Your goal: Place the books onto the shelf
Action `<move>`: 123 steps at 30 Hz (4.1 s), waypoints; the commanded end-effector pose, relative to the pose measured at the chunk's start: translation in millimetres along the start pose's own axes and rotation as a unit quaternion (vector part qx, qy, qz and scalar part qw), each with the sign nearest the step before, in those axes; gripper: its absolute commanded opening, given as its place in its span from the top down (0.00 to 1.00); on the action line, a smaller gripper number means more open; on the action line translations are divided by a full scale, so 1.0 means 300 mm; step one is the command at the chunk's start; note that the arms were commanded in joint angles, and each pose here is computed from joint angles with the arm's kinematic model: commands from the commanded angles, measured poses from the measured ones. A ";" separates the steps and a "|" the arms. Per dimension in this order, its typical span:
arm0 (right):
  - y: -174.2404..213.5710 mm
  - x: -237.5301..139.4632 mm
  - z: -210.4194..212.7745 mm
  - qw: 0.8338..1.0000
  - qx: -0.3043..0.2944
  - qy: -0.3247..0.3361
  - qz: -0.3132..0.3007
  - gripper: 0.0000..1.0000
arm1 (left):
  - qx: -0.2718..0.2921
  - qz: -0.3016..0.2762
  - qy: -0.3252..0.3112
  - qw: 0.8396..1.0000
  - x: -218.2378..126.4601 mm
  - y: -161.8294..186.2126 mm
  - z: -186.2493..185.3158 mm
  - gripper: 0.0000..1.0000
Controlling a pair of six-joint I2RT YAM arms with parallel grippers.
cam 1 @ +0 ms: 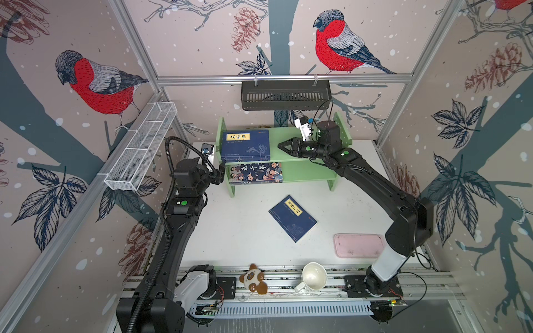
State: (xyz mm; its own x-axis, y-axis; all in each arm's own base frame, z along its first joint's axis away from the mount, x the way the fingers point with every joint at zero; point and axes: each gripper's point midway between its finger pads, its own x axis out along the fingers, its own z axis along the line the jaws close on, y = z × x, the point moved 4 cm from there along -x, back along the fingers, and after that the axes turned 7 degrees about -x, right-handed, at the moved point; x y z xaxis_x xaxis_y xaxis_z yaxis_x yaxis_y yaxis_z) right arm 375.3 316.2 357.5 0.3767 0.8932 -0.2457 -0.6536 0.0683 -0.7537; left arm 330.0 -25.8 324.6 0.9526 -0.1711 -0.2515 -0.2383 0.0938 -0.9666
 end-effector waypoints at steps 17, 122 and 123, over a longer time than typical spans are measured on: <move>-0.012 0.004 0.014 1.000 -0.008 -0.013 -0.008 0.70 | 0.010 -0.012 0.020 1.000 -0.023 -0.017 -0.020 0.29; 0.055 -0.005 0.177 0.997 -0.078 0.013 0.015 0.70 | -0.040 -0.005 0.002 0.999 -0.046 -0.048 -0.006 0.28; 0.051 -0.018 0.178 0.996 -0.081 0.020 0.010 0.68 | -0.042 -0.001 0.006 0.999 -0.055 -0.049 -0.010 0.28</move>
State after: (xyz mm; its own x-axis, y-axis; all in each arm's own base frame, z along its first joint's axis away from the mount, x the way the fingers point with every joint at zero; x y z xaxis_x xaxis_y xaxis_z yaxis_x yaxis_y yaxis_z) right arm 325.7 342.9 365.7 0.3381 0.8831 -0.3253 -0.5825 -0.0751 -0.8094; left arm 322.9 -23.6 336.1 0.9558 -0.1549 -0.2499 -0.2493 0.0234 -0.9681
